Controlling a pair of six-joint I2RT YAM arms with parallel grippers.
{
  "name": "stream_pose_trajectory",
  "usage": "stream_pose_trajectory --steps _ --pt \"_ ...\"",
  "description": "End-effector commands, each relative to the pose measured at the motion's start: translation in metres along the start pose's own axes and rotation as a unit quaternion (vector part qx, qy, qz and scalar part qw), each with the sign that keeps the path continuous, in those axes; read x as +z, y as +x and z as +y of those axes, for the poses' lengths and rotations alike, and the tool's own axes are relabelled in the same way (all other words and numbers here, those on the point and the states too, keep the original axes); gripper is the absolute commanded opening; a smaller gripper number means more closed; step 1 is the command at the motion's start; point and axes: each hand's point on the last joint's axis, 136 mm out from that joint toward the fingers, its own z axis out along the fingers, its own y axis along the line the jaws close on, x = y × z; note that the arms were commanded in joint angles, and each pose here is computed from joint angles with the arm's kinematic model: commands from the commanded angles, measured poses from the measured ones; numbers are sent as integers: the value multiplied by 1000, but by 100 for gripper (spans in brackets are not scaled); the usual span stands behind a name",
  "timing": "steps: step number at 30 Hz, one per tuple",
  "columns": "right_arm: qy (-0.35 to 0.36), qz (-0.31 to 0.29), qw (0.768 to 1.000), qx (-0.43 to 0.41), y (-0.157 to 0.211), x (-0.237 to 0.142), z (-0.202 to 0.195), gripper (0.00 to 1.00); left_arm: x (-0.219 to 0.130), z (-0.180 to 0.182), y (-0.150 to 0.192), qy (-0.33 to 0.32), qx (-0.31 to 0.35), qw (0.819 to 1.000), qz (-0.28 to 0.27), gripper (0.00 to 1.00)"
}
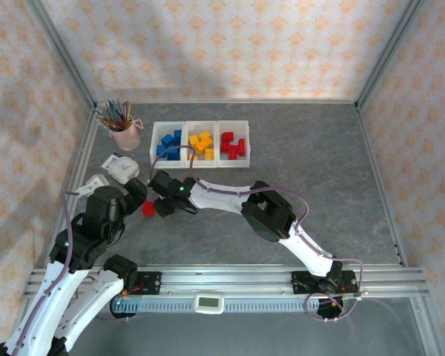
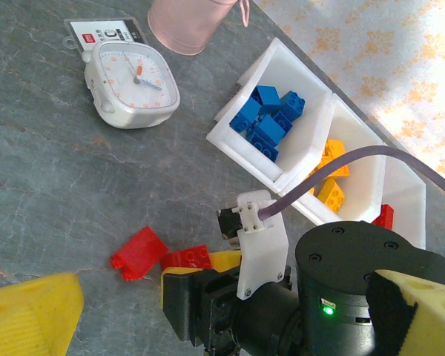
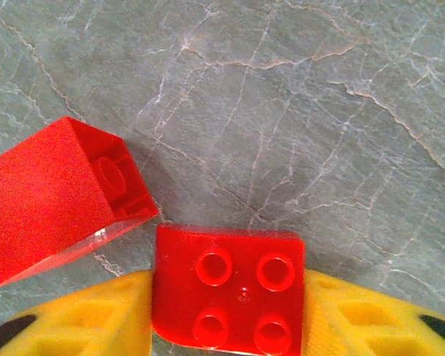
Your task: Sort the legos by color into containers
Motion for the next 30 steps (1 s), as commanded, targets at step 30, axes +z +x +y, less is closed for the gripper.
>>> stream_pose_trajectory --steps 30 --pt "187 -127 934 276 -34 -156 -297 38 47 -72 15 94 46 993 55 99"
